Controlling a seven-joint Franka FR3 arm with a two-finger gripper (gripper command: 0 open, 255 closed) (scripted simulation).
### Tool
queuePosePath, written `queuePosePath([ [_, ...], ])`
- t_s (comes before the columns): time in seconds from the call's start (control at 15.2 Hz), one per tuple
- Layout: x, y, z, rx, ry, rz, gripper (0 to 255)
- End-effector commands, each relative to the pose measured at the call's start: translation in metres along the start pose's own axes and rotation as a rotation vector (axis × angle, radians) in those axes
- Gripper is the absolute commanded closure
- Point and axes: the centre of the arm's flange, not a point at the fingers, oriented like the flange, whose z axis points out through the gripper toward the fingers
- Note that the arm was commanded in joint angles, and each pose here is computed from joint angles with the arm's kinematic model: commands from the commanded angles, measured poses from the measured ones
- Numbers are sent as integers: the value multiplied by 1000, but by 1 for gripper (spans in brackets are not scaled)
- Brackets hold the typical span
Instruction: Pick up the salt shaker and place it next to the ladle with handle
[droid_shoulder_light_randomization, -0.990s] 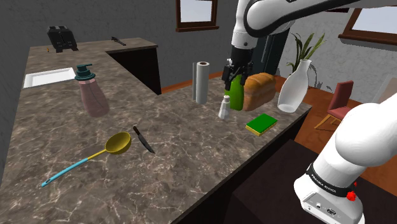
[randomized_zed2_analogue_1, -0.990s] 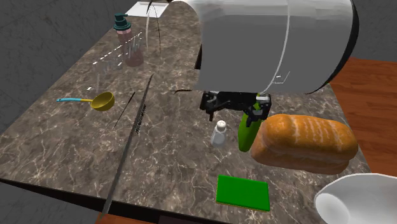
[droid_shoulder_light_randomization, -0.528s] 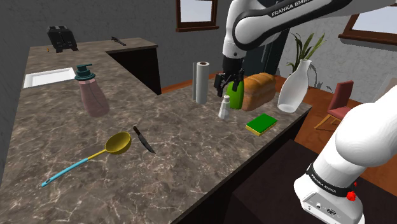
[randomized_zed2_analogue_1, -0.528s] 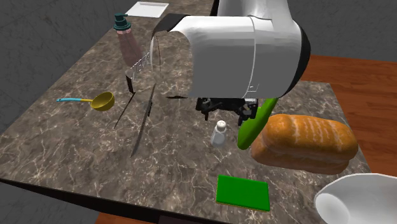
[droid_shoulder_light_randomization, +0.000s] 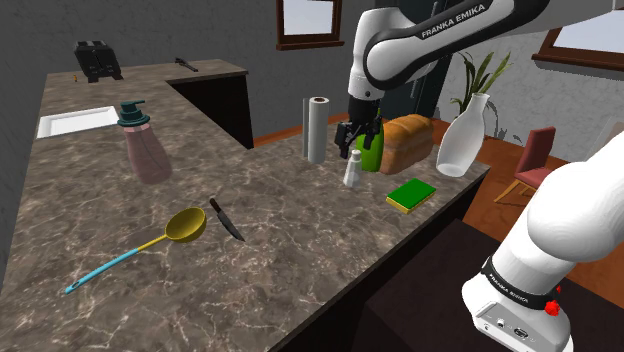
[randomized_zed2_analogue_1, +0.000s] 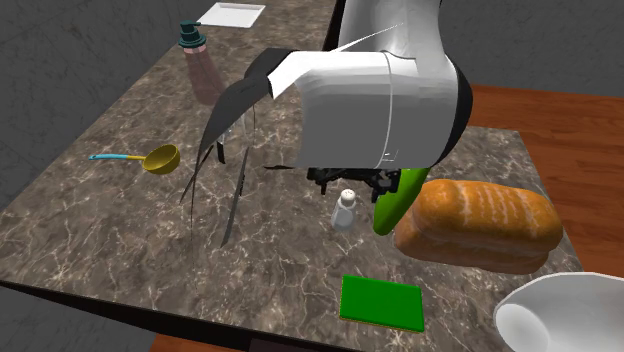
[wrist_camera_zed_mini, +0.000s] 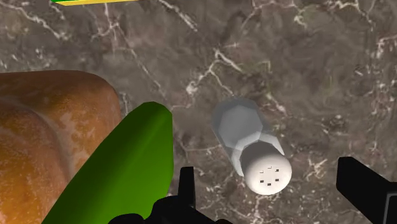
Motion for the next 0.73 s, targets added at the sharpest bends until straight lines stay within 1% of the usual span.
queuePosePath([
  [0.0,0,0,0,0,0,0,0],
  [0.07,0,0,0,0,0,0,0],
  [0.13,0,0,0,0,0,0,255],
  [0.66,0,0,0,0,0,0,255],
])
